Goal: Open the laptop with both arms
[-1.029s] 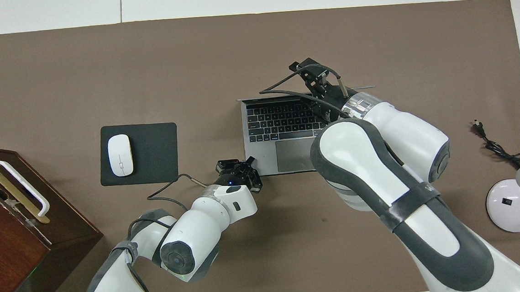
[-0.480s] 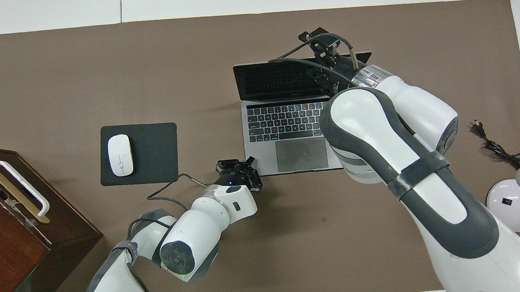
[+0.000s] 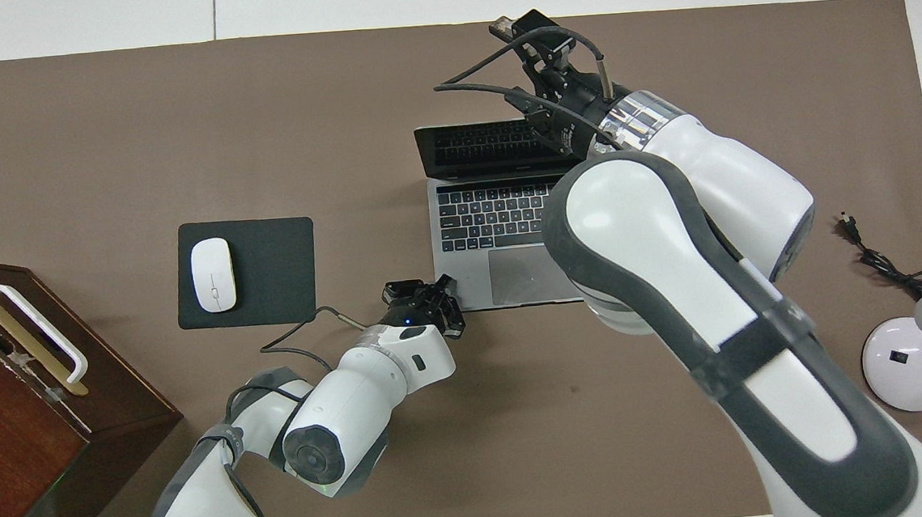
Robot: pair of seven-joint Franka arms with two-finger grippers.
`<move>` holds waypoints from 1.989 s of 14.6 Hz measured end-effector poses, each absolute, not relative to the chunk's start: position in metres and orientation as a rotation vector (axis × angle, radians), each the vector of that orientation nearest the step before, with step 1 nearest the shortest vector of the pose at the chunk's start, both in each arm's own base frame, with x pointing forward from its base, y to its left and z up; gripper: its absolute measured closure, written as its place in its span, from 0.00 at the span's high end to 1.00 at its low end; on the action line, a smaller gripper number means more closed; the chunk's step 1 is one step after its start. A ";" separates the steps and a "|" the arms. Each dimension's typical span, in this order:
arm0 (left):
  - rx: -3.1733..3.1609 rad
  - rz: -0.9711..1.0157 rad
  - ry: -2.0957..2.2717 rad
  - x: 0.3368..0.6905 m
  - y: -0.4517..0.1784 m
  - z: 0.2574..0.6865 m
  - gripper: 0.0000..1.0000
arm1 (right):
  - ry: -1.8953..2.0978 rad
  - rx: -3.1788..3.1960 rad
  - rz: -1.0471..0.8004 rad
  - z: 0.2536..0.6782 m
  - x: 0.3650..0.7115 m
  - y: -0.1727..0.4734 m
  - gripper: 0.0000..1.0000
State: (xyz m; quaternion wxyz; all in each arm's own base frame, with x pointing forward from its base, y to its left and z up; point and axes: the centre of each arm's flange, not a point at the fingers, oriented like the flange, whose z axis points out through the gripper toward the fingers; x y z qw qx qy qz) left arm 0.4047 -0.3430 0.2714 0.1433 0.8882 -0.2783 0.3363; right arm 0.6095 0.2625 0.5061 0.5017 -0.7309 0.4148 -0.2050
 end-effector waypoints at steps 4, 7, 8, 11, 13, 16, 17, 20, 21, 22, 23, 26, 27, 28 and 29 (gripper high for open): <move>2.589 0.968 -0.719 0.426 -0.338 0.299 0.01 | 0.775 -1.762 -0.709 0.606 0.600 0.263 1.00; 2.688 0.874 -0.673 0.454 -0.324 0.348 0.01 | 0.569 -1.922 -0.931 0.653 0.633 0.200 1.00; 2.720 0.838 -0.659 0.462 -0.319 0.366 0.01 | 0.516 -1.995 -0.972 0.662 0.643 0.177 1.00; 2.804 0.730 -0.619 0.481 -0.304 0.415 0.01 | 0.369 -2.197 -1.010 0.682 0.658 0.130 1.00; 2.854 0.664 -0.583 0.494 -0.290 0.437 0.01 | 0.279 -2.299 -1.011 0.684 0.660 0.121 1.00; 2.930 0.549 -0.518 0.515 -0.266 0.468 0.01 | 0.188 -2.436 -0.919 0.670 0.661 0.115 1.00; 2.952 0.517 -0.488 0.522 -0.256 0.479 0.01 | 0.167 -2.473 -0.871 0.665 0.661 0.110 1.00; 3.012 0.430 -0.378 0.541 -0.214 0.513 0.01 | 0.082 -2.648 -0.720 0.651 0.657 0.082 1.00; 3.031 0.400 -0.335 0.546 -0.197 0.525 0.01 | 0.056 -2.719 -0.673 0.648 0.653 0.073 1.00; 3.050 0.365 -0.287 0.550 -0.179 0.537 0.01 | 0.032 -2.789 -0.618 0.646 0.648 0.066 1.00; 3.067 0.328 -0.236 0.553 -0.159 0.548 0.01 | 0.011 -2.851 -0.557 0.645 0.641 0.061 1.00; 3.105 0.228 -0.092 0.558 -0.104 0.573 0.01 | -0.022 -2.992 -0.352 0.644 0.617 0.047 1.00; 3.112 0.204 -0.049 0.558 -0.088 0.579 0.01 | -0.016 -3.036 -0.283 0.643 0.609 0.038 1.00; 3.117 0.180 -0.007 0.558 -0.073 0.583 0.01 | -0.004 -3.077 -0.212 0.641 0.602 0.028 1.00; 3.121 0.159 0.030 0.558 -0.059 0.586 0.01 | 0.017 -3.102 -0.148 0.640 0.596 0.018 1.00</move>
